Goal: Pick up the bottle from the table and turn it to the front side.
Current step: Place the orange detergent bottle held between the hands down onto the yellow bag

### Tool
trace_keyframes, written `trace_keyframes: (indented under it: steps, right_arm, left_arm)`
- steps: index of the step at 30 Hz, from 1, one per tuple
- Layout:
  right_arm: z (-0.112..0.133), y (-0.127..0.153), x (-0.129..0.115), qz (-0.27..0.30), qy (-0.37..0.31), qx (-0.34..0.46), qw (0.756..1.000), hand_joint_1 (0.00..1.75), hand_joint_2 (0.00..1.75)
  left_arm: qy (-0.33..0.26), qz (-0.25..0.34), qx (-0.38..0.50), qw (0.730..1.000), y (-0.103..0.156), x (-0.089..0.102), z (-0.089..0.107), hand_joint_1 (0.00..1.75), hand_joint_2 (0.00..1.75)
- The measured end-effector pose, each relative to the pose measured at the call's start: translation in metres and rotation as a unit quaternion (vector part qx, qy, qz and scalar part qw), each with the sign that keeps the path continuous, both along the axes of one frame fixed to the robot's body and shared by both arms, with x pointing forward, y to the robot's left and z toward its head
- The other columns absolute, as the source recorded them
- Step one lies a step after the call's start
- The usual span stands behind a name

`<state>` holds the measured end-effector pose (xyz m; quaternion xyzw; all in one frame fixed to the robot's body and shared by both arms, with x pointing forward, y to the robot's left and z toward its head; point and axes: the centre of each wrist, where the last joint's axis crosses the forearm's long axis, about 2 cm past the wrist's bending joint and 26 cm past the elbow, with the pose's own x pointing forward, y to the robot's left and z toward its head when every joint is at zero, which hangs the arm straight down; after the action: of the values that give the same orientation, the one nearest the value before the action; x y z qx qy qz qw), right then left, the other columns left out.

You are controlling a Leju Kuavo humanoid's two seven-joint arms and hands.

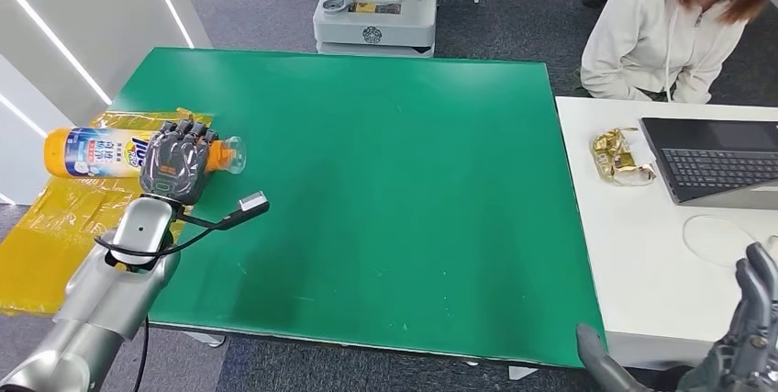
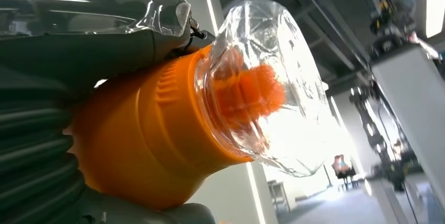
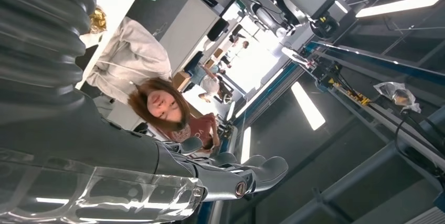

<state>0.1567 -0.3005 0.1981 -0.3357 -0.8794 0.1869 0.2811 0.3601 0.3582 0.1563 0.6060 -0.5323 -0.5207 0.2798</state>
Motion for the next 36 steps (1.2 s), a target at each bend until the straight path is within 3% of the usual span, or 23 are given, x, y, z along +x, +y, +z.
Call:
trace_keyframes:
  steps: [11,22,23,27,36]
  right_arm:
    - [-0.007,0.006,0.01,0.031,0.007,0.013,0.999,0.0,1.75]
    - [-0.002,0.012,0.031,0.052,0.01,0.009,0.999,0.0,1.75]
    - [-0.001,0.012,0.033,0.054,0.011,0.009,0.998,0.0,1.75]
    - [0.0,0.013,0.04,0.063,0.01,0.011,0.998,0.0,1.75]
    - [0.002,0.008,0.057,0.078,0.006,0.022,0.997,0.0,1.75]
  left_arm:
    - [0.124,0.051,-0.05,0.99,0.02,-0.009,-0.058,1.75,1.75]
    - [0.192,0.08,-0.054,0.977,0.025,-0.002,-0.076,1.75,1.75]
    - [0.196,0.082,-0.054,0.976,0.026,-0.001,-0.077,1.69,1.75]
    - [0.206,0.087,-0.055,0.973,0.029,-0.003,-0.081,0.0,1.75]
    - [0.191,0.091,-0.049,0.976,0.034,0.0,-0.081,0.0,1.75]
